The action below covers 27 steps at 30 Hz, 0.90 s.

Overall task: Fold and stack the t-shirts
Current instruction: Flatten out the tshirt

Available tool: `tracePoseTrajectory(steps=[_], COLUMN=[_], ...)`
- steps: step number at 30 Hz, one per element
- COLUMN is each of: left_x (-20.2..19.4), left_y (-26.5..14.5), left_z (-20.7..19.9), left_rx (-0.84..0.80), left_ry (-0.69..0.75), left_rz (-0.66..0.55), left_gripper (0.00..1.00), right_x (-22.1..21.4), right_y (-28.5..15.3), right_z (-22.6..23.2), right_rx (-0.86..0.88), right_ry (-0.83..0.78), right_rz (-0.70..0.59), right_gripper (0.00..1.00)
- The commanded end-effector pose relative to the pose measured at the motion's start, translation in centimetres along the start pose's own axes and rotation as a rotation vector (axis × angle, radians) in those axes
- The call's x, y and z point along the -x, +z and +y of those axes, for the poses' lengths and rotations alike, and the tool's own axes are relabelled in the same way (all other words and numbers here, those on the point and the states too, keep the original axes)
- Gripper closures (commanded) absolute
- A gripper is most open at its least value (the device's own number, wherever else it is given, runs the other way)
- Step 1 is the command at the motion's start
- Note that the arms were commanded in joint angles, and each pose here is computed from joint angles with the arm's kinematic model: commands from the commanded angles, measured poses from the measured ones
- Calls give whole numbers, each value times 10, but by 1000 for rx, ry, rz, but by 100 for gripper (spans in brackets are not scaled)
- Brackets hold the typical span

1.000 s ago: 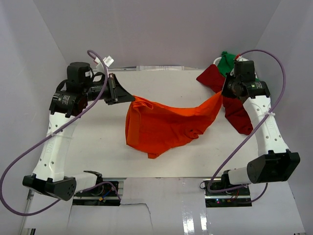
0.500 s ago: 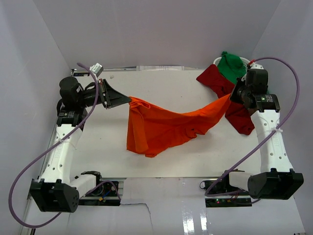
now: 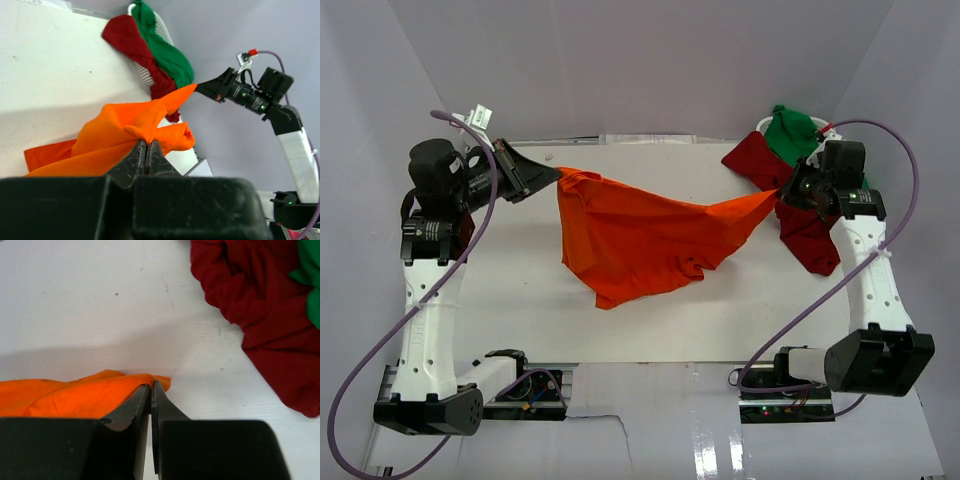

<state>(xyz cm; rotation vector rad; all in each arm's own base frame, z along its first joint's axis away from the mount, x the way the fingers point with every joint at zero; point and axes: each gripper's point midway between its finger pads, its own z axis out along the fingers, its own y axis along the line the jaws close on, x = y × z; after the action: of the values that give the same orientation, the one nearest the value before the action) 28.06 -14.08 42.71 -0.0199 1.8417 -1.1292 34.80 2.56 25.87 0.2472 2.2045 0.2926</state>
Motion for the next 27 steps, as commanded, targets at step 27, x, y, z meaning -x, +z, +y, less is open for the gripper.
tracePoseTrajectory(steps=[27], left_x=[-113], left_y=[44], left_z=[144], left_rx=[608], left_ry=[46], left_rz=[394], left_gripper=[100], right_x=[-15], right_y=[66], right_z=[98], right_rx=[153], right_ry=[-125], right_rz=[87], right_gripper=[92])
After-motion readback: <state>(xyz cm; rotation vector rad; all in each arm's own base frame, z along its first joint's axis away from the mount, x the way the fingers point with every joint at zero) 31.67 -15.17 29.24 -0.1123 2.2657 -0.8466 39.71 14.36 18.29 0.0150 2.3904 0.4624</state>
